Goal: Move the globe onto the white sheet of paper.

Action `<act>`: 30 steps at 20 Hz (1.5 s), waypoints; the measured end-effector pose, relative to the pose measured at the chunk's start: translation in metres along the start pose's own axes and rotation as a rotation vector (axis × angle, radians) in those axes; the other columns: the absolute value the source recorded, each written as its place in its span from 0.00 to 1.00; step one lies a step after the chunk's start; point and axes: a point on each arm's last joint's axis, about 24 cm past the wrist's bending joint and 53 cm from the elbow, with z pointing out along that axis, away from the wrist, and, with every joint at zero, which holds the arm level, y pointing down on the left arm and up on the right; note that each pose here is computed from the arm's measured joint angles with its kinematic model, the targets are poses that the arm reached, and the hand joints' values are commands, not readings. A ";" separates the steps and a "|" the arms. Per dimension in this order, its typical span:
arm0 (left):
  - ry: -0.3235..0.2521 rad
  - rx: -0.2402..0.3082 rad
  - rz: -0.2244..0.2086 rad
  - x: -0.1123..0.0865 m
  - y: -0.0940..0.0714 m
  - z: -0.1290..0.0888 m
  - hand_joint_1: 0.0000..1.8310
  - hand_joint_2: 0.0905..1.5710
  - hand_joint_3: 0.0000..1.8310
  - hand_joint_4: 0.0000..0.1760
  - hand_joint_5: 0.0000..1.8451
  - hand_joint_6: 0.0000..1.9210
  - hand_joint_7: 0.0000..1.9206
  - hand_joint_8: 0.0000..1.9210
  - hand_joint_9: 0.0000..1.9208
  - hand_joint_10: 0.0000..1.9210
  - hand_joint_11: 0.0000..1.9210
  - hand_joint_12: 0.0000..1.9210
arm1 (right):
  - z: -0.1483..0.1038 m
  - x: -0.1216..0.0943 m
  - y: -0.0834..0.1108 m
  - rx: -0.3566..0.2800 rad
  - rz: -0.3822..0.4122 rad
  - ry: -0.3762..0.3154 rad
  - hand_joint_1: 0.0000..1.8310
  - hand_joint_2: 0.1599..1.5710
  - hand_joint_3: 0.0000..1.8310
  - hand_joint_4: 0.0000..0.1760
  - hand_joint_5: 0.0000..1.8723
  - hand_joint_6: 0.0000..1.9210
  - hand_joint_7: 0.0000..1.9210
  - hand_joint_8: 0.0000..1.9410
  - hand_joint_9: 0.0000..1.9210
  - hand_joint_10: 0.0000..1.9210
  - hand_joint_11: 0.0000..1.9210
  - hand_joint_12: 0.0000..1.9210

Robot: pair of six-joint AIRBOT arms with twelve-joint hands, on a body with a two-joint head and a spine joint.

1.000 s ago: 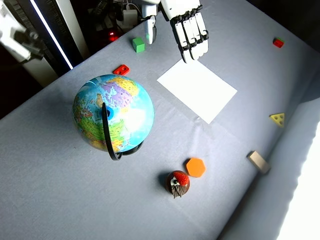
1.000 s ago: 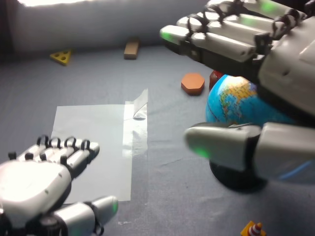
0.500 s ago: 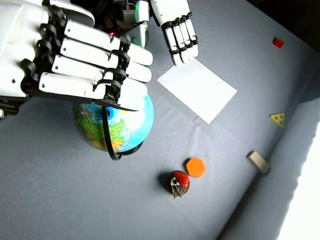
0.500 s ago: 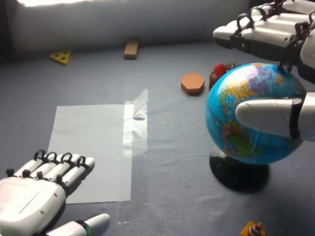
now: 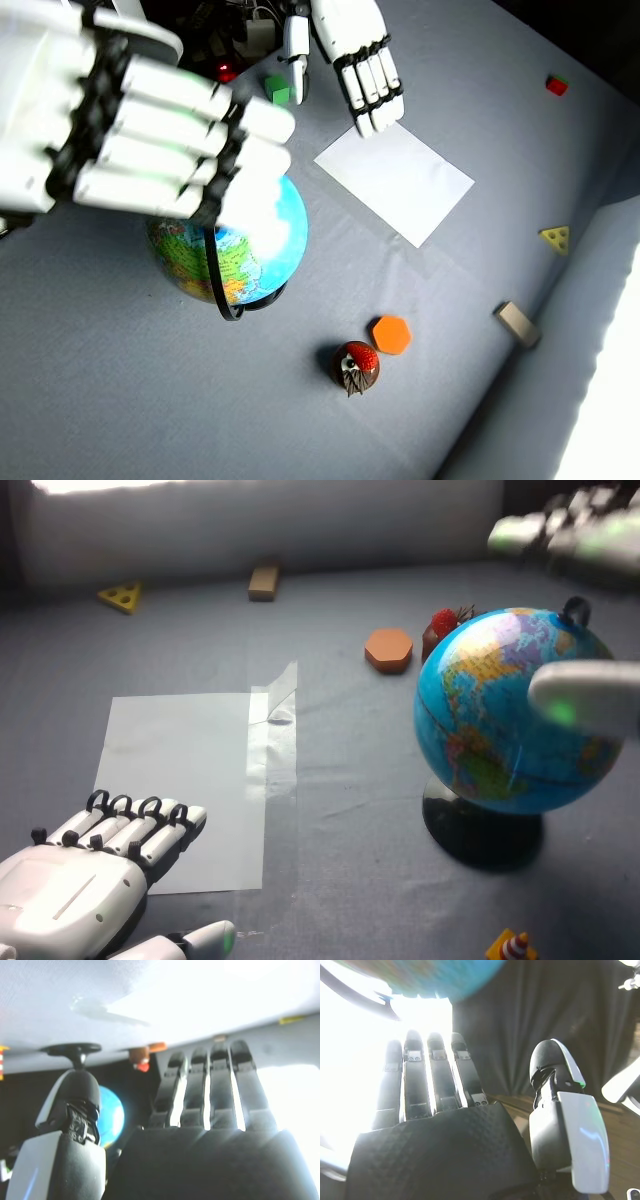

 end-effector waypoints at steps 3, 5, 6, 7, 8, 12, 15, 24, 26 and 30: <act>-0.010 -0.023 0.007 -0.004 0.012 0.003 0.00 0.77 0.00 0.11 0.01 0.00 0.02 0.00 0.04 0.00 0.00 0.12 | -0.006 0.001 -0.010 0.020 -0.011 -0.004 0.00 0.72 0.00 0.00 0.05 0.00 0.07 0.00 0.09 0.00 0.00 0.10; -0.006 -0.035 0.006 -0.005 0.018 0.003 0.00 0.77 0.00 0.11 0.01 0.00 0.02 0.00 0.03 0.00 0.00 0.09 | -0.009 0.006 -0.019 0.042 -0.002 0.010 0.00 0.71 0.00 0.00 0.05 0.00 0.06 0.00 0.09 0.00 0.00 0.06; -0.008 -0.032 0.012 -0.006 0.020 0.004 0.00 0.77 0.00 0.11 0.01 0.00 0.01 0.00 0.02 0.00 0.00 0.07 | -0.011 0.002 -0.027 0.055 -0.002 0.001 0.00 0.71 0.00 0.00 0.05 0.00 0.06 0.00 0.09 0.00 0.00 0.05; -0.007 -0.033 0.013 -0.006 0.022 0.005 0.00 0.77 0.00 0.11 0.01 0.00 0.01 0.00 0.02 0.00 0.00 0.07 | -0.013 0.000 -0.033 0.064 0.000 -0.005 0.00 0.71 0.00 0.00 0.05 0.00 0.06 0.00 0.09 0.00 0.00 0.05; -0.014 -0.032 0.025 -0.009 0.025 0.007 0.00 0.77 0.00 0.11 0.01 0.00 0.01 0.00 0.01 0.00 0.00 0.05 | -0.016 -0.004 -0.043 0.083 0.008 -0.009 0.00 0.71 0.00 0.00 0.05 0.00 0.06 0.00 0.09 0.00 0.00 0.05; -0.024 -0.023 0.020 -0.013 0.027 0.009 0.00 0.77 0.00 0.10 0.00 0.00 0.01 0.00 0.01 0.00 0.00 0.04 | -0.023 -0.008 -0.063 0.131 0.062 -0.006 0.00 0.71 0.00 0.00 0.06 0.00 0.06 0.00 0.09 0.00 0.00 0.05; -0.028 -0.034 -0.004 -0.015 0.029 0.011 0.00 0.77 0.00 0.10 0.01 0.00 0.01 0.00 0.04 0.00 0.00 0.10 | -0.032 -0.011 -0.087 0.200 0.160 0.006 0.00 0.71 0.00 0.00 0.06 0.00 0.07 0.00 0.09 0.00 0.00 0.05; -0.003 -0.037 0.018 -0.006 0.034 0.009 0.00 0.77 0.00 0.08 0.02 0.00 0.02 0.00 0.05 0.00 0.00 0.15 | -0.063 0.008 -0.158 0.441 0.016 0.185 0.00 0.71 0.00 0.00 0.07 0.00 0.08 0.00 0.11 0.00 0.00 0.10; -0.004 -0.038 0.019 -0.007 0.035 0.009 0.00 0.77 0.00 0.08 0.02 0.00 0.02 0.00 0.04 0.00 0.00 0.14 | -0.062 0.025 -0.163 0.462 -0.022 0.258 0.00 0.71 0.00 0.00 0.07 0.00 0.08 0.00 0.11 0.00 0.00 0.10; -0.012 -0.036 0.032 -0.011 0.037 0.012 0.00 0.77 0.00 0.08 0.01 0.00 0.02 0.00 0.04 0.00 0.00 0.12 | -0.058 0.070 -0.171 0.485 -0.078 0.439 0.00 0.71 0.00 0.00 0.07 0.00 0.08 0.00 0.11 0.00 0.00 0.10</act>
